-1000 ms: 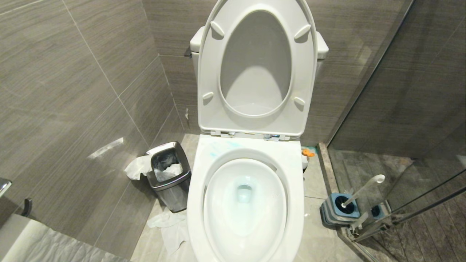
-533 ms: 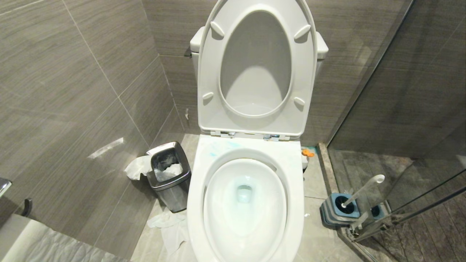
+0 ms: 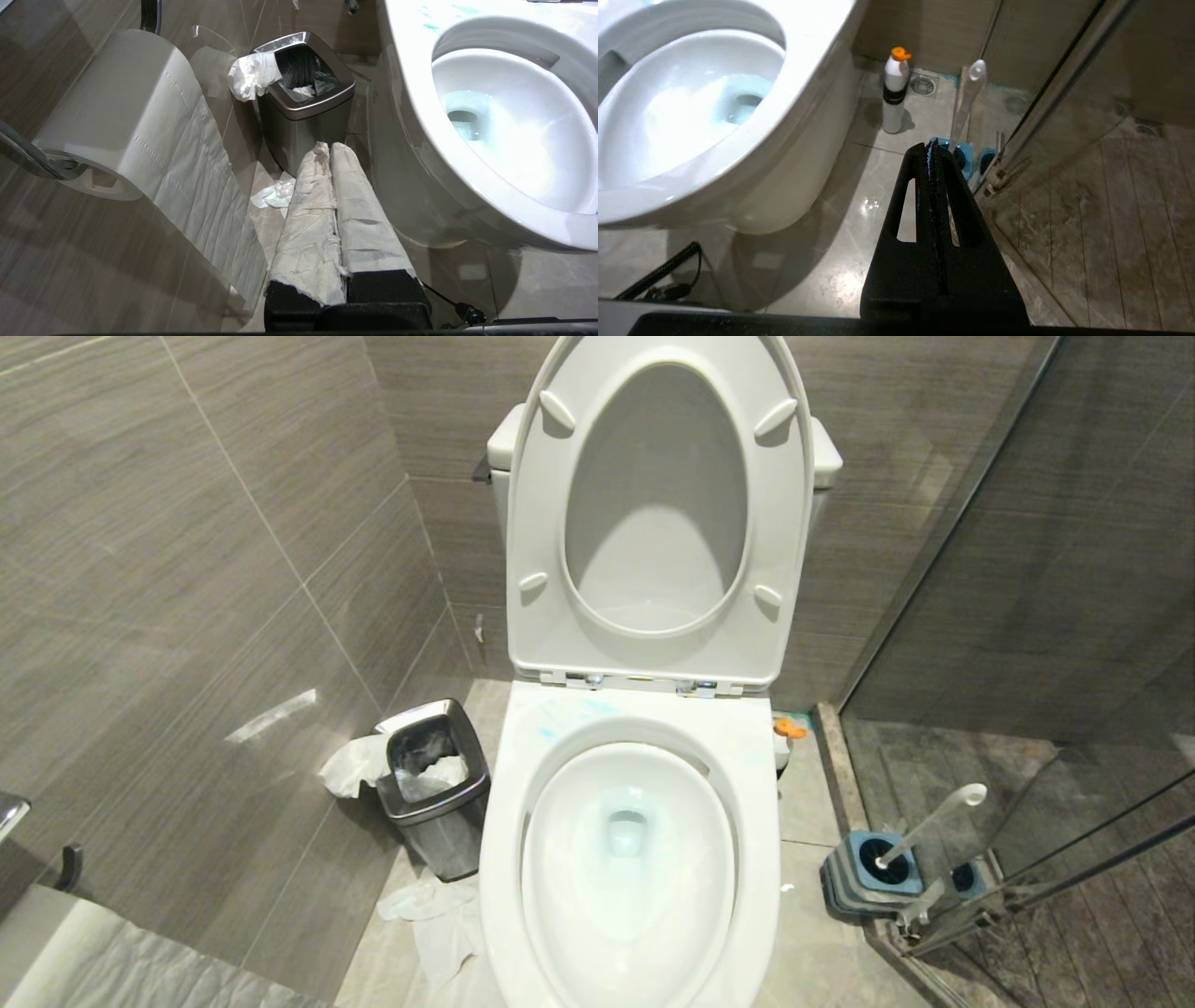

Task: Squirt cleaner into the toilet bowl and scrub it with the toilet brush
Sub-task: Flush the toilet

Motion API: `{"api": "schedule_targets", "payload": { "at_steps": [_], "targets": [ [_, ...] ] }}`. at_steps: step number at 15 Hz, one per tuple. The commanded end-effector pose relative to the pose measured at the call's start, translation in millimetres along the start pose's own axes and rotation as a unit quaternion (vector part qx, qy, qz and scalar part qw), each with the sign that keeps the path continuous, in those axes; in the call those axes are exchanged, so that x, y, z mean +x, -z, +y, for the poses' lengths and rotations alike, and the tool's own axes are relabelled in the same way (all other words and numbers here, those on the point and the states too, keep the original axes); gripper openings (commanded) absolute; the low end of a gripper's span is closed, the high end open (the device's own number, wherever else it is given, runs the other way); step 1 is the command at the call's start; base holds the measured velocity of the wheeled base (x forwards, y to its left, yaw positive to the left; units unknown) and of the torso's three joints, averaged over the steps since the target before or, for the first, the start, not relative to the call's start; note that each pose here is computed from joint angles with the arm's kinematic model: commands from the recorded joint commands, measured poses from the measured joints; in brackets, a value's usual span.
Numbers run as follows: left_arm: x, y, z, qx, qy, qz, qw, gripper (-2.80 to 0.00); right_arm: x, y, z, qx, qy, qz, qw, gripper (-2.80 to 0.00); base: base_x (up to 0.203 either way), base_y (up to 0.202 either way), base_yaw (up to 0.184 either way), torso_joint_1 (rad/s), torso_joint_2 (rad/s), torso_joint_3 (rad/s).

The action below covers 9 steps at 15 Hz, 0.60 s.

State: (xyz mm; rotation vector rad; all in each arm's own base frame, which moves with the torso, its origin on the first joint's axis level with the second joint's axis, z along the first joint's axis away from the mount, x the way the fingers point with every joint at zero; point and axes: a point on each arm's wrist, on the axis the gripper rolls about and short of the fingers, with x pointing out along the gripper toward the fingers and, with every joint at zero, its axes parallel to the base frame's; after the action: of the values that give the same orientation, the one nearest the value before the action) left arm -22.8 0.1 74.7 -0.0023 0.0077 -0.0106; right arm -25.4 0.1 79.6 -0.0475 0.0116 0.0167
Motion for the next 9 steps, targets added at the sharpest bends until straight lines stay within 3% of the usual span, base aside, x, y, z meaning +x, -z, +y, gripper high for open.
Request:
{"api": "schedule_targets", "payload": {
  "at_steps": [1, 9],
  "targets": [
    [0.1, 0.3, 0.0, 0.000, 0.000, 0.001, 1.0000, -2.80, 2.1, 3.2, -0.1, 0.001, 0.004, -0.003, 1.000, -2.80, 0.000, 0.000, 0.000, 0.000, 0.00, 0.000],
    [0.0, 0.0, 0.0, 0.002, 0.000, 0.000, 1.0000, -2.80, 2.0, 3.2, 0.0, 0.003, 0.003, -0.002, 1.000, -2.80, 0.000, 0.000, 0.000, 0.000, 0.00, 0.000]
  ]
}}
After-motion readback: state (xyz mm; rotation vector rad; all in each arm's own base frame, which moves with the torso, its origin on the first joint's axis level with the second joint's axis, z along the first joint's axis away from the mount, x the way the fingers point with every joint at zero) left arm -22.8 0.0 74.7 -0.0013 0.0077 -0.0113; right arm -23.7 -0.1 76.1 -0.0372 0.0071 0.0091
